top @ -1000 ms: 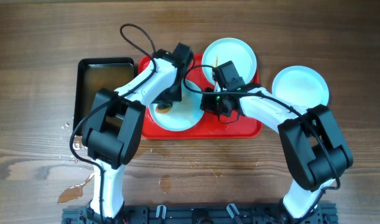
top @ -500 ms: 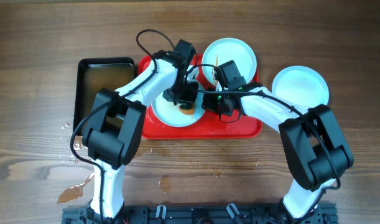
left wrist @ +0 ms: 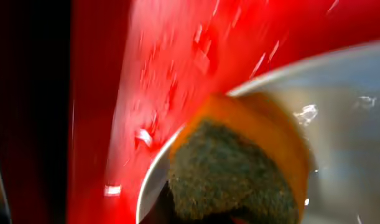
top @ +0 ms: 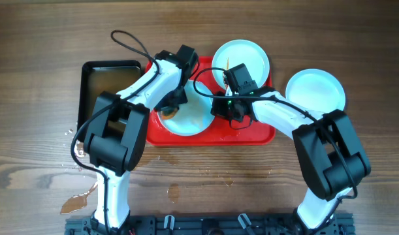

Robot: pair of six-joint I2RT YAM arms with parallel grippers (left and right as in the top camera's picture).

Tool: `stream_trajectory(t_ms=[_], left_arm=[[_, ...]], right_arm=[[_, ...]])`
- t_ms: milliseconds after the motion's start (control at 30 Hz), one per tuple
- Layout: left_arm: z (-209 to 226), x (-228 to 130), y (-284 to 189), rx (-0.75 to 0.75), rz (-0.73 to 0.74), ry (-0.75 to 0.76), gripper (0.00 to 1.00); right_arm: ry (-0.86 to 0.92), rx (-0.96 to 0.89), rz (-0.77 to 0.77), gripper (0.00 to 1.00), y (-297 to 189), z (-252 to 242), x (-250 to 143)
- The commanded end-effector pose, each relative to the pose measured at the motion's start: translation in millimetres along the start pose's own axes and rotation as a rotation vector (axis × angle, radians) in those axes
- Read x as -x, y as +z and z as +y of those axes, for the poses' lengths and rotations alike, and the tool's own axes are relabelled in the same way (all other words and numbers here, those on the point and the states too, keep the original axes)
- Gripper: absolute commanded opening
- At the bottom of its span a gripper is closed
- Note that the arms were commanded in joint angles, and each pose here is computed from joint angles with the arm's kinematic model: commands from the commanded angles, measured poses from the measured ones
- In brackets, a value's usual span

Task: Clean dirty plates on tray and stack at the side
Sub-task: 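Scrub the held plate with the sponge using the left gripper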

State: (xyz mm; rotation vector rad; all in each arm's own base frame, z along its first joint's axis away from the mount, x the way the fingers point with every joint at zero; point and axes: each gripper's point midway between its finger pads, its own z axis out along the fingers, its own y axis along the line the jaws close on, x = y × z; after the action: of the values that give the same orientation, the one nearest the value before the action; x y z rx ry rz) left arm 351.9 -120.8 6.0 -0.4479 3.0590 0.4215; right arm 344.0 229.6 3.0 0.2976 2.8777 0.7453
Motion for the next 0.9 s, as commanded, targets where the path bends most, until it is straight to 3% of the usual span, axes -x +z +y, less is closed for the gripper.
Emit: stream_trajectory(t_ms=[0, 133, 333, 500, 633, 800, 867], left_arm=[[-22.7, -52.4, 9.6, -0.125, 0.247, 0.135, 0.04], [-65.1, -89.4, -10.6, -0.376, 0.376, 0.341, 0.04], [-101.9, -72.1, -11.0, -0.434, 0.197, 0.421, 0.04], [-76.0, 2.1, 3.1, -0.180, -0.129, 0.187, 0.04], [-42.8, 38.6, 3.0, -0.033, -0.274, 0.017, 0.04], [-9.3, 41.8, 12.2, 0.029, -0.215, -0.091, 0.04], [1.8, 24.8, 18.1, 0.035, -0.104, -0.096, 0.04]], right_arm=[[0.006, 0.003, 0.002, 0.04, 3.3, 0.4, 2.5], [0.006, 0.004, 0.001, 0.04, 3.3, 0.7, 2.9], [0.007, 0.002, 0.003, 0.04, 3.3, 0.2, 2.3], [0.007, 0.002, 0.004, 0.04, 3.3, 0.1, 2.2], [0.007, 0.001, 0.004, 0.04, 3.3, 0.0, 2.1], [0.007, 0.002, 0.004, 0.04, 3.3, 0.1, 2.2], [0.007, 0.002, 0.004, 0.04, 3.3, 0.1, 2.2]])
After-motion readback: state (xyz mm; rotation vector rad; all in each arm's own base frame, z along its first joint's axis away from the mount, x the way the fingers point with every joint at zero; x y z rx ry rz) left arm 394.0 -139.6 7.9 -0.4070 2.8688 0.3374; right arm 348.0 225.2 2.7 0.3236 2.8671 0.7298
